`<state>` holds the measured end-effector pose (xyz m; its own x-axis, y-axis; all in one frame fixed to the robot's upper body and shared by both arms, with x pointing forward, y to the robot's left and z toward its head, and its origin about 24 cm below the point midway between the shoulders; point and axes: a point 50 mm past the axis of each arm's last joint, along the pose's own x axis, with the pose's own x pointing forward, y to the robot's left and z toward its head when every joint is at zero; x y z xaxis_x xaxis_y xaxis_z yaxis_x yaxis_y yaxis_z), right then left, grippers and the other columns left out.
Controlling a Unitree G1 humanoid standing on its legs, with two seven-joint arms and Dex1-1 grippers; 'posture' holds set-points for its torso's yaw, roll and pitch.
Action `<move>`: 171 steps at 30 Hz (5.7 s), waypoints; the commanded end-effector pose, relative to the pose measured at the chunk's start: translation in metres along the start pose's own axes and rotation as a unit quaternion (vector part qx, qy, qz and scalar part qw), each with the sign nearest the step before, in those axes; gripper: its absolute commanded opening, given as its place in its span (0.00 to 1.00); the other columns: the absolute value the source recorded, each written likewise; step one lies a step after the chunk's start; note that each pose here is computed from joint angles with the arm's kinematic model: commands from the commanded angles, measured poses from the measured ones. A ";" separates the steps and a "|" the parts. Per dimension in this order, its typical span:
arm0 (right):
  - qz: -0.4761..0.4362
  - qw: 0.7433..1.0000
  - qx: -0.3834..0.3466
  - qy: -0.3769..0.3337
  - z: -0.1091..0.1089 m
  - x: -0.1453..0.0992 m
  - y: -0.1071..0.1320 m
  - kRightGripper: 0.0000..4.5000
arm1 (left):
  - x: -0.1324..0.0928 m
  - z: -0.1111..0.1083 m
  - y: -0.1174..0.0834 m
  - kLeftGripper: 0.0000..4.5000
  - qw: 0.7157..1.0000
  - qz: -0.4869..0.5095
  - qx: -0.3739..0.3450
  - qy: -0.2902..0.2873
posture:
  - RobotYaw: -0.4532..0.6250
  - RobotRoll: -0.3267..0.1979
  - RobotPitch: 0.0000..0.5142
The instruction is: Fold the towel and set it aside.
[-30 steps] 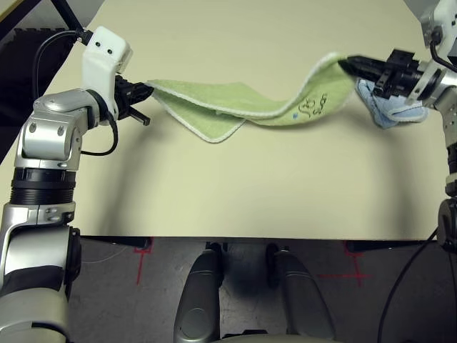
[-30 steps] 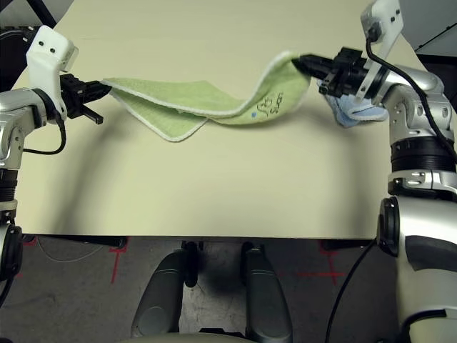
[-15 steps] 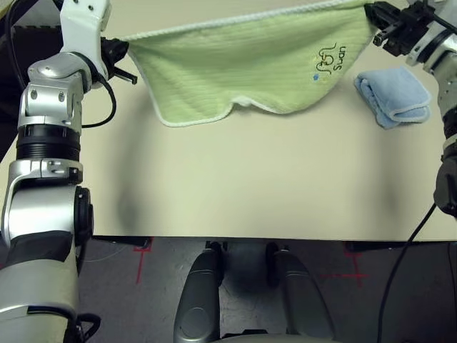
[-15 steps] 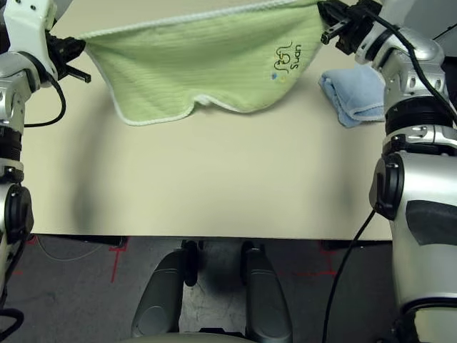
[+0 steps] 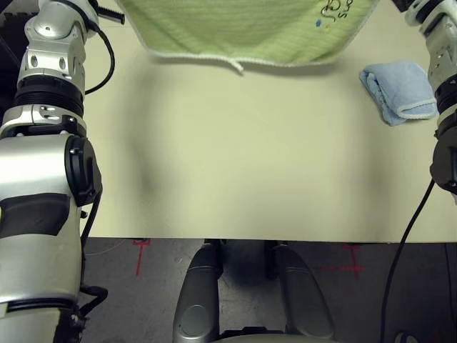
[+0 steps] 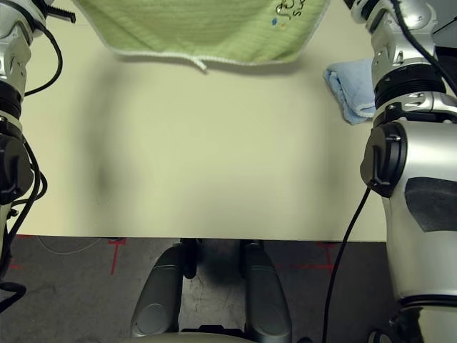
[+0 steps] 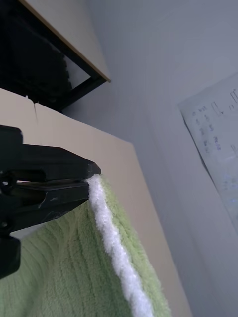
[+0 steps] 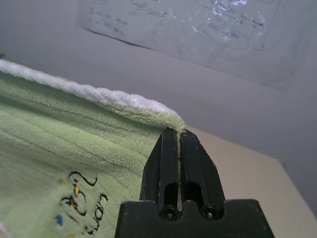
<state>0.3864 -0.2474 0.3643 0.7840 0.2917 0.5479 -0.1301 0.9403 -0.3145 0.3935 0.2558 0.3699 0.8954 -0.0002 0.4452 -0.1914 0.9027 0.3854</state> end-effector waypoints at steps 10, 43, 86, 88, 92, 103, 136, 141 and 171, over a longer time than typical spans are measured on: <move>0.299 0.940 0.070 0.148 -0.072 -0.080 0.004 0.00 | -0.080 -0.089 -0.002 0.01 0.884 -0.392 0.055 0.251 | 0.44 0.62 0.75; 0.531 0.772 -0.101 0.333 -0.067 -0.125 -0.014 0.00 | -0.133 -0.052 0.037 0.01 0.690 -0.602 0.093 0.390 | 0.46 0.62 0.72; 0.405 0.868 0.015 0.288 -0.073 -0.133 -0.024 0.00 | -0.092 -0.062 0.041 0.01 0.732 -0.554 0.103 0.383 | 0.45 0.62 0.70; 0.389 0.875 0.011 0.287 -0.074 -0.129 -0.023 0.00 | -0.085 -0.061 0.036 0.01 0.745 -0.544 0.114 0.370 | 0.45 0.62 0.70; 0.380 0.878 0.008 0.292 -0.077 -0.126 -0.020 0.00 | -0.072 -0.058 0.024 0.01 0.764 -0.529 0.128 0.348 | 0.46 0.62 0.70; 0.328 0.900 -0.025 0.287 -0.081 -0.104 -0.005 0.00 | -0.058 -0.058 0.013 0.01 0.797 -0.483 0.149 0.329 | 0.45 0.62 0.71; 0.288 0.891 -0.083 0.341 -0.104 -0.092 0.007 0.06 | -0.049 -0.075 0.000 0.00 0.832 -0.411 0.188 0.323 | 0.46 0.62 0.72; 0.279 0.898 -0.075 0.333 -0.099 -0.095 -0.003 0.42 | -0.046 -0.074 0.000 0.30 0.844 -0.391 0.196 0.309 | 0.45 0.62 0.72; 0.289 0.935 0.127 0.164 -0.085 -0.087 0.009 1.00 | -0.072 -0.042 -0.031 0.99 0.819 -0.568 -0.079 0.032 | 0.47 0.62 0.63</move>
<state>0.3707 -0.2764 0.2509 0.6728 0.7383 0.0476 -0.6991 0.6555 -0.2856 0.3577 0.2477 0.2886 0.5145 -0.8348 -0.1961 0.8229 0.4163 0.3866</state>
